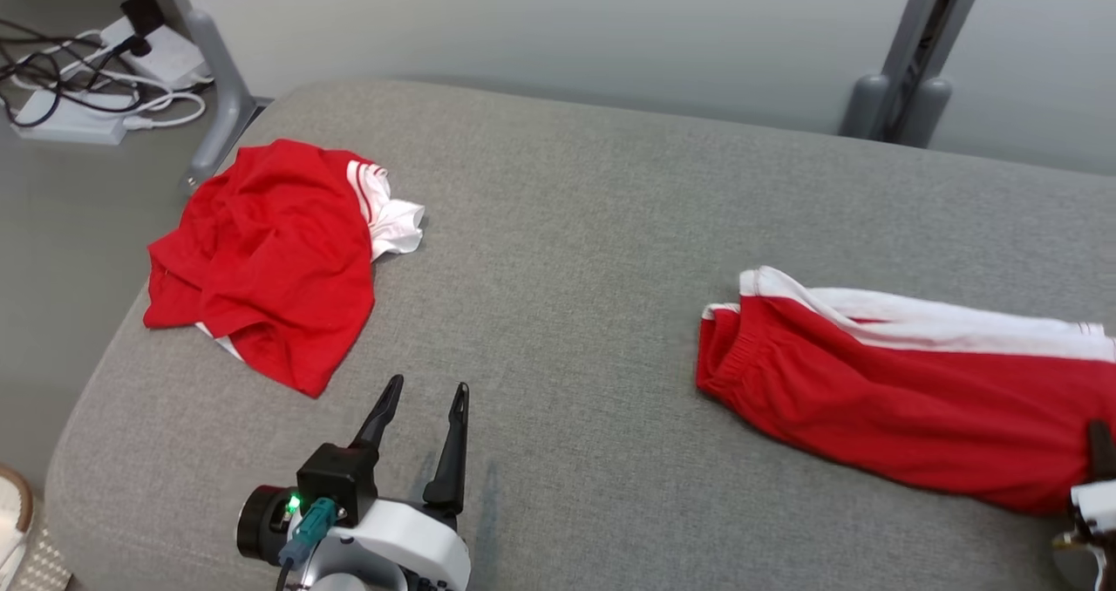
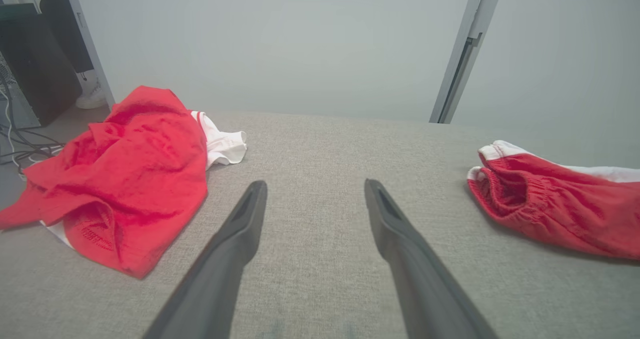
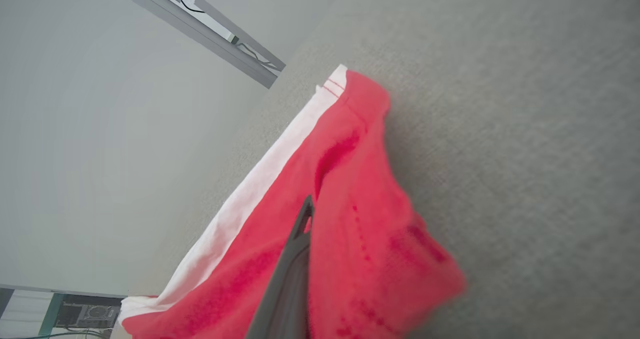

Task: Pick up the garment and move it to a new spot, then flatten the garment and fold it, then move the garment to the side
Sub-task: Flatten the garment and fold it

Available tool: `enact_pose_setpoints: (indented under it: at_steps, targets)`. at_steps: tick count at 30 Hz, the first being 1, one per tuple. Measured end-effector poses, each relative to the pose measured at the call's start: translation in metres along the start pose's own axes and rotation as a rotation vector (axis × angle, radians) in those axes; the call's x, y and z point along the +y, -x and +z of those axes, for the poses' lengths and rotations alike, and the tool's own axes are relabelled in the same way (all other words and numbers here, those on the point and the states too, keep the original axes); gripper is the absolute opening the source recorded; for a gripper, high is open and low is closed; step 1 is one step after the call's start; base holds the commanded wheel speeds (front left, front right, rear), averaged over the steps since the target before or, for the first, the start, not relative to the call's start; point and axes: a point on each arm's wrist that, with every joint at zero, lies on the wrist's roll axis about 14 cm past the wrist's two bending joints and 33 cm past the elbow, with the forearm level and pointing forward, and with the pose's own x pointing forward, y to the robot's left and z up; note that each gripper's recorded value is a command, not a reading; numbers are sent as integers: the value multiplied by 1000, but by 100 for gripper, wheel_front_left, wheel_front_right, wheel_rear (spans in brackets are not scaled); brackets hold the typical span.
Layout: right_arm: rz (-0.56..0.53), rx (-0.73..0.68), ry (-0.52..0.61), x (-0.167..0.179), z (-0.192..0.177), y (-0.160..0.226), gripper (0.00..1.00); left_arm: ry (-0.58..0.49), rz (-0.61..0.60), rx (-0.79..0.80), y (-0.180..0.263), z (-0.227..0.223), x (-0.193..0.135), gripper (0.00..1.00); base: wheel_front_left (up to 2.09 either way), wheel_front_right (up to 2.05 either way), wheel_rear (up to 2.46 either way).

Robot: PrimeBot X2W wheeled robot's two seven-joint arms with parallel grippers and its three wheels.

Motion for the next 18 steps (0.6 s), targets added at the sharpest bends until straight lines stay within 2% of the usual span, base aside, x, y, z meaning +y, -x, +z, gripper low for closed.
enact_pose_setpoints:
  at_steps: [4, 11, 15, 18]
  targets:
    - [-41, -11, 15, -21, 4, 19, 0, 6, -18, -8, 4, 1, -7, 100, 0, 0, 0]
    - [-63, -36, 62, -29, 9, 25, 0, 6, -36, -9, 5, 1, -13, 100, 0, 0, 0]
    - [-18, -82, 98, -8, 19, 16, 0, 4, -32, -10, 7, 1, -11, 100, 0, 0, 0]
    - [62, -110, 95, 25, 21, 11, 0, 4, -27, -15, 9, 3, -9, 100, 0, 0, 0]
